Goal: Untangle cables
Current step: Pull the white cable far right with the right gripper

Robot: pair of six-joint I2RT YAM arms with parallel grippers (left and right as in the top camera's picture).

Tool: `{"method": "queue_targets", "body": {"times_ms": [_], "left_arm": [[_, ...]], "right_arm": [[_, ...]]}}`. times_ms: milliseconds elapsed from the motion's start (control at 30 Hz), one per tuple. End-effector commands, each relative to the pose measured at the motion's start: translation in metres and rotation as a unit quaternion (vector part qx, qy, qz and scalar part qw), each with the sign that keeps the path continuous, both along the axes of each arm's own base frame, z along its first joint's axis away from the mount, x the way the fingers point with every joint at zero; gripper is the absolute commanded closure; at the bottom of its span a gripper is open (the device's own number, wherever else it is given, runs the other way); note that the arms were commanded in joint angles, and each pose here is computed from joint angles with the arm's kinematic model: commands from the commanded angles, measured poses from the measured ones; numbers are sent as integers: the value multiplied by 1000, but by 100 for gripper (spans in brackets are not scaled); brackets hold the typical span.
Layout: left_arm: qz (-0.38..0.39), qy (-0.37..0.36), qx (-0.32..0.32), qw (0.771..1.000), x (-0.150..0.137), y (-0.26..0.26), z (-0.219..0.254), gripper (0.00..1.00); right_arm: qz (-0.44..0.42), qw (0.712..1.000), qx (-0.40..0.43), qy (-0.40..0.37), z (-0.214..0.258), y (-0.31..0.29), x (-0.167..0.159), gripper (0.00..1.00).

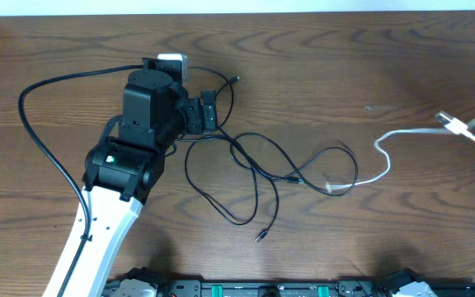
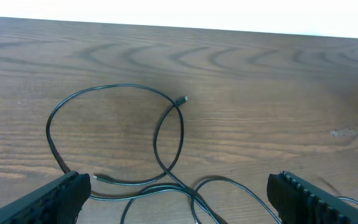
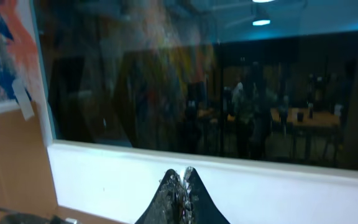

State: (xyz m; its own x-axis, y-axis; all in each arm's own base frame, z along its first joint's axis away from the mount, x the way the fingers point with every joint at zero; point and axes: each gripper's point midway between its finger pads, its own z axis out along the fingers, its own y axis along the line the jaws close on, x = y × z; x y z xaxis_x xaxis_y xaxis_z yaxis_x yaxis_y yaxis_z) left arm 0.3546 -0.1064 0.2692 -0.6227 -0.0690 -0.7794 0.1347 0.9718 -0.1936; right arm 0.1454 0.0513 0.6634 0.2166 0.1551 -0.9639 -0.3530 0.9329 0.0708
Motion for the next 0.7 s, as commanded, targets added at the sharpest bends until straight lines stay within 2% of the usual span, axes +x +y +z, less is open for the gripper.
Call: {"method": "queue_targets", "body": {"times_ms": [0,100,333,533,600,667], "left_arm": [[1,-2,4,1000,2,1,1,4],[1,-1,4,1000,2,1,1,4],[1,-2,4,1000,2,1,1,4],[1,-2,4,1000,2,1,1,4],[1,-2,4,1000,2,1,1,4],[1,-2,4,1000,2,1,1,4]], "right_arm": [[-11,1000,-13,-14,5,-4,-4,99],[-43,999,-13,-16,6,-14,-2,99],[-231,973,5,-1,4,-78,4,99],[-395,917,44,34,-9,-136,-9,99],[-419,906,40,47,-16,-142,-9,99],[-415,907,29,63,-24,-139,-3,99]]}}
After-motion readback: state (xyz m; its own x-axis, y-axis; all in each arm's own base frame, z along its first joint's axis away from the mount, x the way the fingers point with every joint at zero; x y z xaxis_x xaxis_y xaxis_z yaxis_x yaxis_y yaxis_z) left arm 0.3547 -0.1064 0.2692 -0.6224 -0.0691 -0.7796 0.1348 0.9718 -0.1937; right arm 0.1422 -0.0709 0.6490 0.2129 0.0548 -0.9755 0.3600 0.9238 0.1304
